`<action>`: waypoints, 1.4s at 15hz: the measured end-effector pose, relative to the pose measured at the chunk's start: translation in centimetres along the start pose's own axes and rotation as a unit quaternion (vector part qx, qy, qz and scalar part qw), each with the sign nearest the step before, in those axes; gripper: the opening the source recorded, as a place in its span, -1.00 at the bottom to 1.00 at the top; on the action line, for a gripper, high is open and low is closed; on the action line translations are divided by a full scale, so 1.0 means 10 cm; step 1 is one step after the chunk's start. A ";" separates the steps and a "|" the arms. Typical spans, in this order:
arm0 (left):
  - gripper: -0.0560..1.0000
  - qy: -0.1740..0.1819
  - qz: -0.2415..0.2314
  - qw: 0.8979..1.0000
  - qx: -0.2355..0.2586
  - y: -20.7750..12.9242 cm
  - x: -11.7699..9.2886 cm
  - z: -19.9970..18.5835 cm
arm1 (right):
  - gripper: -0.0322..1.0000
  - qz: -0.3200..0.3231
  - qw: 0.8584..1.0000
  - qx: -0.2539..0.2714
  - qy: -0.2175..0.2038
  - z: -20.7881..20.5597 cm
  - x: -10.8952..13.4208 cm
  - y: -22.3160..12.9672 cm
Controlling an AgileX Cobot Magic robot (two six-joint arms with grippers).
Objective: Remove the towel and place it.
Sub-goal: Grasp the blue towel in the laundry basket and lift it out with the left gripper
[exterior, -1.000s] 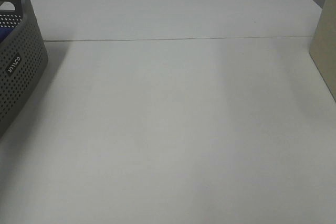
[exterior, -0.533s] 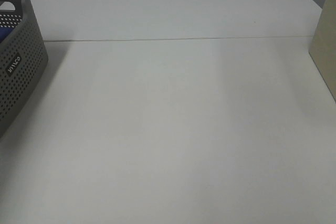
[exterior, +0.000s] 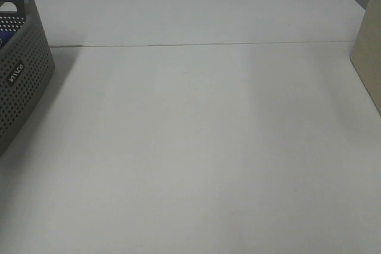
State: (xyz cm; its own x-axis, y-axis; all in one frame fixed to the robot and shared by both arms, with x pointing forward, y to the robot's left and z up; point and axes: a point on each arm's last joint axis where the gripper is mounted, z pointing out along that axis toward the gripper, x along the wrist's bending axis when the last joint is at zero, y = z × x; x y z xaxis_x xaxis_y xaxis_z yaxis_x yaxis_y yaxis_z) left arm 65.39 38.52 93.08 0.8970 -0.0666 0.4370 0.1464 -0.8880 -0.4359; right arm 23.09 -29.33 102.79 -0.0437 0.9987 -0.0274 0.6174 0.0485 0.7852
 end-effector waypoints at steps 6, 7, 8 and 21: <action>-0.82 -0.002 -0.021 1.000 0.002 -0.01 0.00 0.00 | 0.35 0.000 1.000 0.000 0.000 0.00 0.00 0.00; -0.88 -0.006 -0.037 0.999 0.005 -0.01 -0.01 0.00 | 0.35 0.000 1.000 0.000 0.000 0.00 0.00 0.00; -0.89 -0.009 -0.051 0.999 0.007 -0.02 -0.01 -0.01 | 0.35 0.000 1.000 0.000 0.000 0.00 0.00 0.00; -0.89 0.051 -0.323 0.945 -0.034 -0.48 0.15 -1.11 | 0.35 0.000 1.000 0.000 0.000 0.00 0.00 0.00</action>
State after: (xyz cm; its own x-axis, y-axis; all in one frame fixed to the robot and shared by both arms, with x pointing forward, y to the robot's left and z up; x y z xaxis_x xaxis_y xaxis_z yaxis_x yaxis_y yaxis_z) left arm 61.38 37.62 104.58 0.5843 0.4575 0.6702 0.6188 -0.7855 -0.0033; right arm 23.09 -29.33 102.79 -0.0437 0.9987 -0.0274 0.6174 0.0485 0.7852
